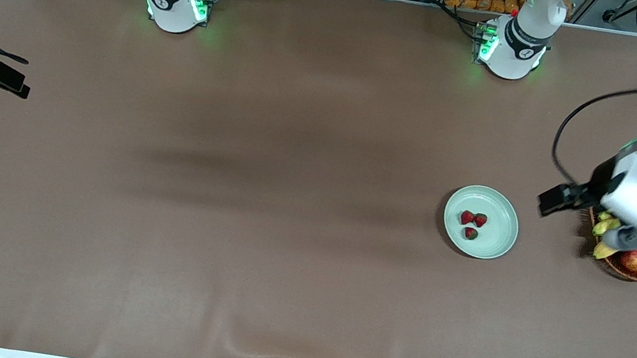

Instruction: Collect all strawberries into plate

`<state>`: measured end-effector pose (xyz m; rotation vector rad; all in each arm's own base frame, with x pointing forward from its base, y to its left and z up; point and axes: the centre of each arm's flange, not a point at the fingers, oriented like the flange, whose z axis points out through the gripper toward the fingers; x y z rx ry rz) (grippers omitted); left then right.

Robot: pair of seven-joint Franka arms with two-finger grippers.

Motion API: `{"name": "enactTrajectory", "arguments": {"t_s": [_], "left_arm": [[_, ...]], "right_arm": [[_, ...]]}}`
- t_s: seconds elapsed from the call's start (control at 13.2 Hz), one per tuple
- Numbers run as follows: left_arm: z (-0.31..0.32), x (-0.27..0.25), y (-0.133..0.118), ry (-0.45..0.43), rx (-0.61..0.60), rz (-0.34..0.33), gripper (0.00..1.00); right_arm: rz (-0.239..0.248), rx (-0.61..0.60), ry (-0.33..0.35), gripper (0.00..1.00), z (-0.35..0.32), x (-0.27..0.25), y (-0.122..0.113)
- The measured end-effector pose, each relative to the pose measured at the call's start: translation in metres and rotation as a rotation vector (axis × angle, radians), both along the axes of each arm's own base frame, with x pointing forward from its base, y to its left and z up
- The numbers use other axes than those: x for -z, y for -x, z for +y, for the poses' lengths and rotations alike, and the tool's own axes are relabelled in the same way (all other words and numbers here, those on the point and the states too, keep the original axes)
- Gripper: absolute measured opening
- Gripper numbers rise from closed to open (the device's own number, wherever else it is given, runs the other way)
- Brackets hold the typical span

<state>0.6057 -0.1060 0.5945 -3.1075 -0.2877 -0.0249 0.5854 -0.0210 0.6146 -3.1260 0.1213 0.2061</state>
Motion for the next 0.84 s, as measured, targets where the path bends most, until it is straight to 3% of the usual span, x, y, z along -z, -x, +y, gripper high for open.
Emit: {"name": "enactTrajectory", "arguments": {"t_s": [0.3,0.53,0.84], "left_arm": [[0.032,-0.031,0.029,-0.043,0.083,0.060,1.00],[0.051,-0.047,0.044,-0.043,0.153,0.068,1.00],[0.063,-0.046,0.050,-0.018,0.150,0.061,1.00]], "right_arm": [[0.013,-0.001,-0.001,1.00,0.000,0.001,0.002],[0.038,-0.003,-0.003,1.00,0.002,0.003,0.004],[0.039,-0.003,-0.003,1.00,0.002,0.002,0.005]]}}
